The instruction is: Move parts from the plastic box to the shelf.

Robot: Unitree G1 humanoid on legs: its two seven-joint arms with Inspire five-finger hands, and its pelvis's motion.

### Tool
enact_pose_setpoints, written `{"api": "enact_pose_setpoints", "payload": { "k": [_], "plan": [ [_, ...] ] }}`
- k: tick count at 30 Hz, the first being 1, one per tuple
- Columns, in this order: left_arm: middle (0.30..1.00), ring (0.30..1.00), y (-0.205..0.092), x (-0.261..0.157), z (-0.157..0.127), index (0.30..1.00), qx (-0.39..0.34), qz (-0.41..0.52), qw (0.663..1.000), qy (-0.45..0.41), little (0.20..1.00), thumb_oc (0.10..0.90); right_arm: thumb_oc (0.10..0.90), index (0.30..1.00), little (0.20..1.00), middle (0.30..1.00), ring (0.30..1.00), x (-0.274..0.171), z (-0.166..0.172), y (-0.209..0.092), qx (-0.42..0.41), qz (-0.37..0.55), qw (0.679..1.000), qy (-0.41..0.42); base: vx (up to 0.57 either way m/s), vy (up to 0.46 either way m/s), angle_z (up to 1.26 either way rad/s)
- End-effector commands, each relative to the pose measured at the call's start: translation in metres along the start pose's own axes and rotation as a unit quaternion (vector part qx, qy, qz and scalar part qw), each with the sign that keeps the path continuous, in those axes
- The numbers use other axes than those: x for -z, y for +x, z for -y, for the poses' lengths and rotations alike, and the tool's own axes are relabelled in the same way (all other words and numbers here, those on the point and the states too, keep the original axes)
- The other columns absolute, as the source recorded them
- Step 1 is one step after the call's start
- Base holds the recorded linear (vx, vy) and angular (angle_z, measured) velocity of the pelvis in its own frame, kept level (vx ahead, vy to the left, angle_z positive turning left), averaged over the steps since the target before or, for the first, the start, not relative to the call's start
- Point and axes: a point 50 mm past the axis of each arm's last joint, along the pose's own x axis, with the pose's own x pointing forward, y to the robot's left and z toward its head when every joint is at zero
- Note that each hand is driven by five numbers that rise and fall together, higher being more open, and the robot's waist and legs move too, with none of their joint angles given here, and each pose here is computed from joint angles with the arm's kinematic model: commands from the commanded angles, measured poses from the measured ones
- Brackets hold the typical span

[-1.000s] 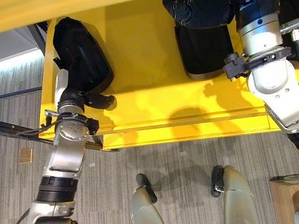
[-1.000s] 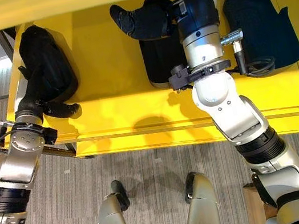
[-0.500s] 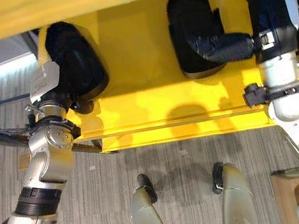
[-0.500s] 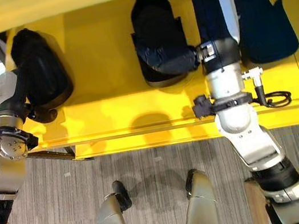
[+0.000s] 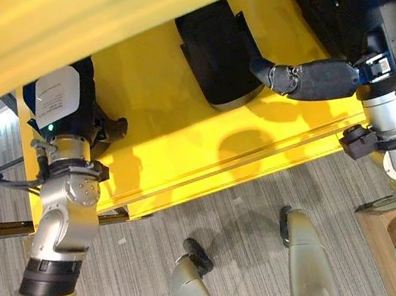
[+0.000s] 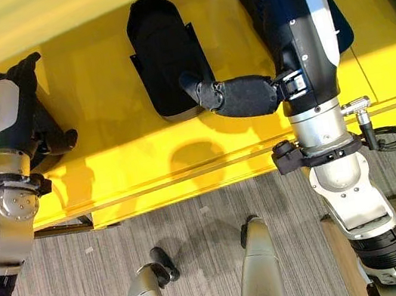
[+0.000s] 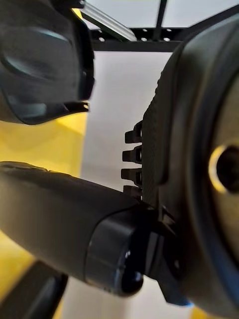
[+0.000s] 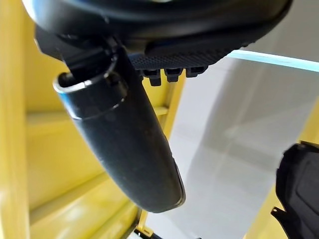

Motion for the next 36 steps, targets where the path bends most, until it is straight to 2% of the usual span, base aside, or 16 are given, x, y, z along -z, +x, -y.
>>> {"api": "enact_pose_setpoints", "payload": {
  "k": [1, 8, 12, 16, 22, 26, 36],
  "plan": [
    [1.0, 1.0, 0.002, -0.006, -0.071, 1.0, -0.189, 0.047, 0.98, 0.034, 1.0, 0.9, 0.9, 1.0, 1.0, 1.0, 1.0, -0.065, 0.016, 0.015, 0.047, 0.197, 0.979, -0.022, 0.0, 0.0, 0.0],
    [1.0, 1.0, -0.022, 0.005, -0.054, 1.0, -0.153, 0.034, 0.987, -0.034, 1.0, 0.9, 0.9, 1.0, 1.0, 1.0, 1.0, -0.066, 0.016, 0.01, 0.069, 0.196, 0.978, -0.026, -0.04, -0.042, 0.03],
    [1.0, 1.0, -0.036, 0.012, -0.034, 1.0, -0.124, -0.01, 0.988, -0.093, 1.0, 0.9, 0.9, 1.0, 1.0, 1.0, 1.0, -0.066, 0.013, 0.008, 0.08, 0.193, 0.977, -0.03, -0.04, -0.045, 0.03],
    [1.0, 1.0, -0.038, 0.01, -0.029, 1.0, -0.126, -0.004, 0.987, -0.095, 1.0, 0.9, 0.9, 1.0, 1.0, 1.0, 1.0, -0.066, 0.012, 0.008, 0.082, 0.194, 0.977, -0.03, -0.01, -0.014, 0.03],
    [1.0, 1.0, -0.027, -0.01, -0.028, 1.0, -0.121, 0.034, 0.988, -0.093, 1.0, 0.9, 0.9, 1.0, 1.0, 1.0, 1.0, -0.065, 0.011, 0.01, 0.085, 0.189, 0.978, -0.02, 0.0, -0.025, 0.01],
    [1.0, 1.0, -0.015, -0.012, -0.026, 1.0, -0.097, 0.015, 0.992, -0.082, 1.0, 0.9, 0.9, 1.0, 1.0, 1.0, 1.0, -0.064, 0.01, 0.012, 0.081, 0.188, 0.979, -0.014, 0.0, -0.002, 0.04],
    [1.0, 1.0, 0.005, -0.011, -0.026, 1.0, -0.104, -0.006, 0.994, -0.024, 1.0, 0.9, 0.9, 1.0, 1.0, 1.0, 1.0, -0.062, 0.006, 0.018, 0.064, 0.188, 0.98, 0.001, 0.0, 0.01, -0.03]
  ]
}}
